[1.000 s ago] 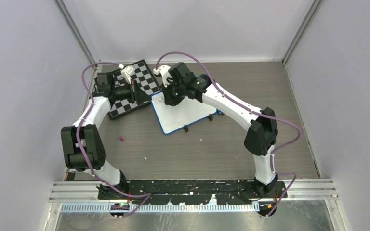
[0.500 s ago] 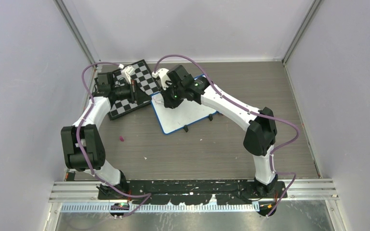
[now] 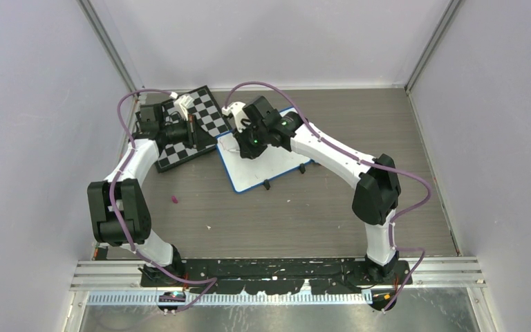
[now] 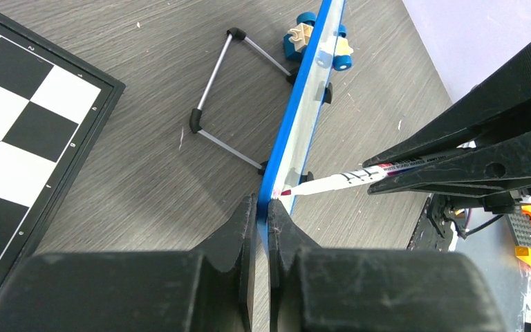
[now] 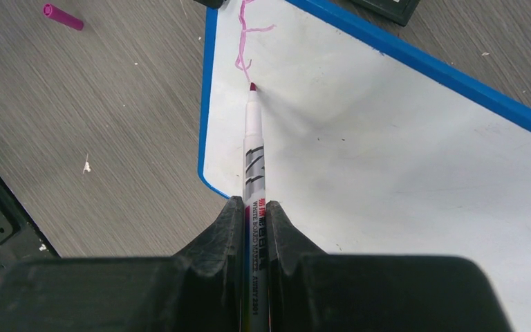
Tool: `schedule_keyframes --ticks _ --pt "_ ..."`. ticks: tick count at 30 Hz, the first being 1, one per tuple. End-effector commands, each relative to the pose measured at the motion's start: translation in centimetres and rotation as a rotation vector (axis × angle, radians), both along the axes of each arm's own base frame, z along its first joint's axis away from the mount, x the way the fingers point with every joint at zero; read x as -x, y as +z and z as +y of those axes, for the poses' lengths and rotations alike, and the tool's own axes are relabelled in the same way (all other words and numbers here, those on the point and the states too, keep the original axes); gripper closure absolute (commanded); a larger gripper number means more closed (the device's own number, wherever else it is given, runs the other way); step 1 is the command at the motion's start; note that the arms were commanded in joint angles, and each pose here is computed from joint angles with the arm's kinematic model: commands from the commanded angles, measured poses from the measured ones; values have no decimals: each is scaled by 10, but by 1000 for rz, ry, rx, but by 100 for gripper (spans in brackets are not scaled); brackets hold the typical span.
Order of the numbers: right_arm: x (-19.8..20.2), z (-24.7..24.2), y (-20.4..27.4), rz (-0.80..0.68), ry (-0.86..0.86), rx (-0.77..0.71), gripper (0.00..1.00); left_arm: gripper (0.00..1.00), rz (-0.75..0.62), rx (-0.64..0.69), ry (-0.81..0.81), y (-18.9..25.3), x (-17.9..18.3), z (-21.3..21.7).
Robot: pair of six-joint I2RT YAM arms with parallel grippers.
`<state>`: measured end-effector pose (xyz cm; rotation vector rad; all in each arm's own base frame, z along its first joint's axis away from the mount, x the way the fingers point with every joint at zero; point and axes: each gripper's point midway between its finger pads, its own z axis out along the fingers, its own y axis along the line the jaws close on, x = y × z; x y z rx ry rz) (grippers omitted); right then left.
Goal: Write a sentence on the whiteboard
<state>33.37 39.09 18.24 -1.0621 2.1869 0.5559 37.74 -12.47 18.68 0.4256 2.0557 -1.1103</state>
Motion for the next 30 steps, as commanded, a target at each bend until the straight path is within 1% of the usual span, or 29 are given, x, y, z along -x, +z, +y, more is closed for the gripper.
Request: schedule_keyframes --ticks 1,8,20,30 --pt "-2 -6 43 -71 -3 -65 100 100 -38 18 -42 9 4 -9" --pt "-3 -7 58 -98 -1 -86 100 100 -45 12 -50 9 4 -11" --pt "-13 3 50 -95 -7 -81 100 100 -47 5 -55 10 5 -12" --pt "-16 -4 40 -97 -9 -40 100 100 -47 3 -58 9 5 -13"
